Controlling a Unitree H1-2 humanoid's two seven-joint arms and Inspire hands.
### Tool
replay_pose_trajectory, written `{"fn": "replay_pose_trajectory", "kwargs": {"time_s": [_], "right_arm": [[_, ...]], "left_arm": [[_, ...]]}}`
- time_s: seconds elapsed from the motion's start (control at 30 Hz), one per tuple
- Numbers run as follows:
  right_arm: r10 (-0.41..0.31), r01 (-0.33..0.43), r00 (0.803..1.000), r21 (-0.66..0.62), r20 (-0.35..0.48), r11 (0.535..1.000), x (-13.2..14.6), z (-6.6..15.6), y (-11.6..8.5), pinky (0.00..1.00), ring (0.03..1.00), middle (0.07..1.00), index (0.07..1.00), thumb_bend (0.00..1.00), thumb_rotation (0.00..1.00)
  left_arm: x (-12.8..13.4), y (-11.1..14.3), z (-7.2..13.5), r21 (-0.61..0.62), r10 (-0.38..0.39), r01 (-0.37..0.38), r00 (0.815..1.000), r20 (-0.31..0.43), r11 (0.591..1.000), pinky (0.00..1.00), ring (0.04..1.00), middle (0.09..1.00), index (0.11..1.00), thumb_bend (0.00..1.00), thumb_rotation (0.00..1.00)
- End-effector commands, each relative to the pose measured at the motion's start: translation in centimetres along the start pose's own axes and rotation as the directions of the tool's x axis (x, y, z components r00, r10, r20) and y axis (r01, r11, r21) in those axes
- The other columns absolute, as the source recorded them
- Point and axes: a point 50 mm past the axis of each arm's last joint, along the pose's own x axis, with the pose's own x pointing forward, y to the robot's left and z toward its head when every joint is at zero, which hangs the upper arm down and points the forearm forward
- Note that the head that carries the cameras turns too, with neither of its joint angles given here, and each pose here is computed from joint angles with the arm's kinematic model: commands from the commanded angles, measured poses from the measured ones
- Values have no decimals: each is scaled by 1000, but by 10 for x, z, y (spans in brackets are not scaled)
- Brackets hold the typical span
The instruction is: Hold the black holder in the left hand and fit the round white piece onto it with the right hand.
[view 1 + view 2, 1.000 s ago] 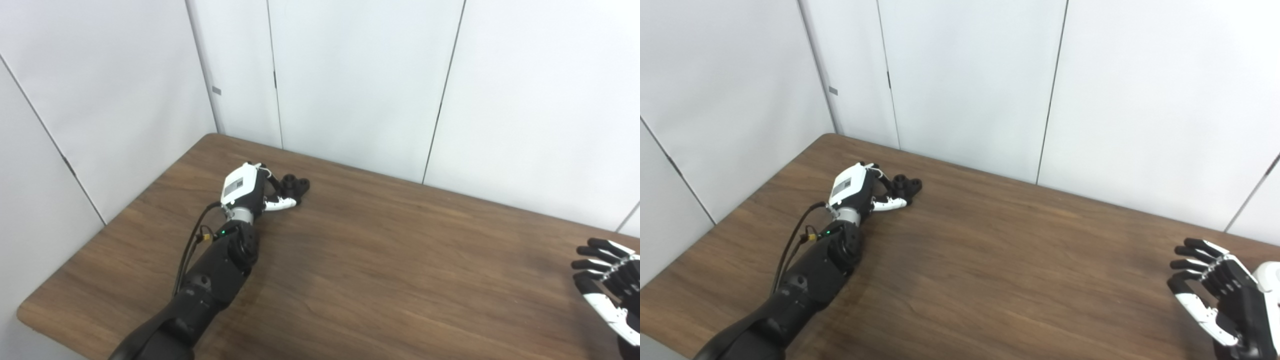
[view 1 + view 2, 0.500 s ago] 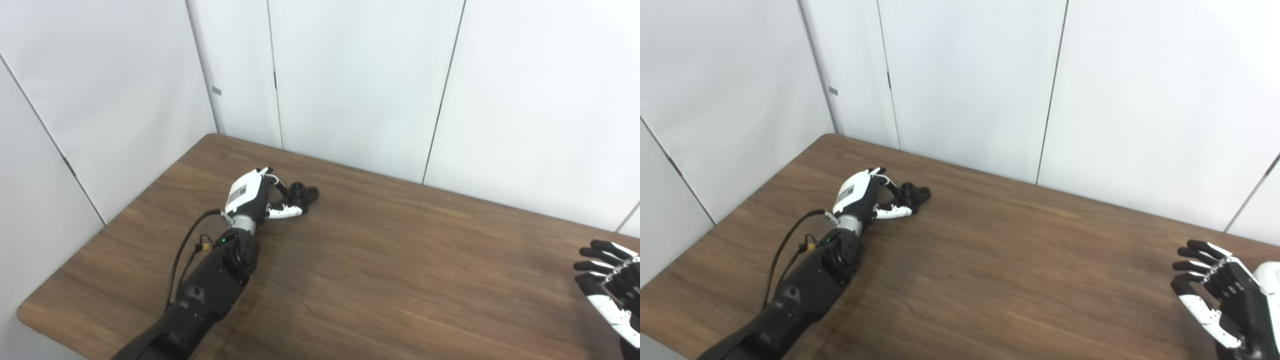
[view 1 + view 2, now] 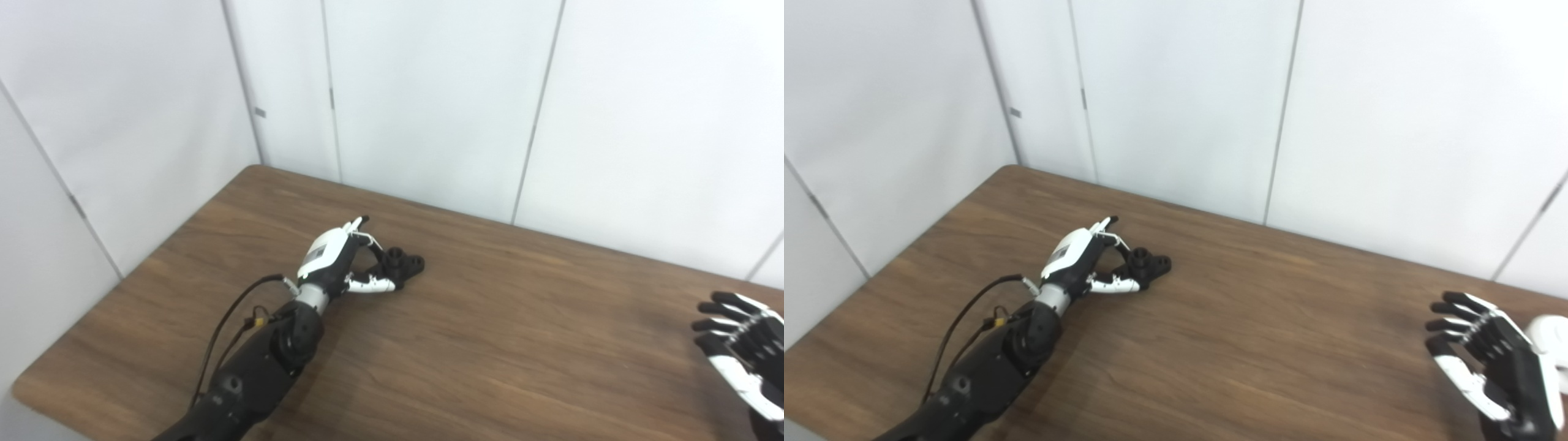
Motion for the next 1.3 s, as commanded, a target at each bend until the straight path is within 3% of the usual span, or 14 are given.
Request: {"fn": "replay_pose_trajectory", "kwargs": {"time_s": [0.0,0.23,0.53,0.63,0.7,0.87,1.07,1.27], "right_arm": [[-11,13,996,16,-92,1000,-32,-21,4,460,563,647,673,547,394],[-18,20,996,30,-82,999,-29,-19,11,437,548,640,668,558,402],[-14,13,998,-9,-61,1000,-28,-13,13,449,561,650,669,531,410],[-13,12,998,-13,-54,1000,-27,-11,11,448,554,646,669,515,401],[-12,11,999,-13,-52,1000,-27,-10,11,451,561,650,671,509,397],[-12,11,999,-20,-41,1000,-25,-6,11,447,561,642,669,514,420],[-14,12,999,-34,-39,999,-26,-1,12,452,565,643,670,483,390],[-10,9,999,-40,-40,999,-26,6,15,470,584,652,674,455,368]], "left_arm": [[-12,-37,14,1,-178,178,981,76,984,988,1000,998,488,524,62],[-20,-55,32,65,-281,274,942,183,960,985,1000,991,488,524,64],[-27,-88,67,147,-416,389,843,341,909,993,1000,975,487,524,67],[-27,-102,79,207,-473,425,783,403,881,969,1000,984,488,523,70],[-28,-107,82,225,-494,441,758,426,869,980,1000,985,488,522,71],[-31,-122,92,273,-553,483,671,494,832,982,1000,982,487,522,72],[-33,-131,98,304,-592,514,613,523,802,961,1000,981,486,522,69],[-34,-132,96,330,-617,528,587,523,782,962,1000,972,484,523,69]]}}
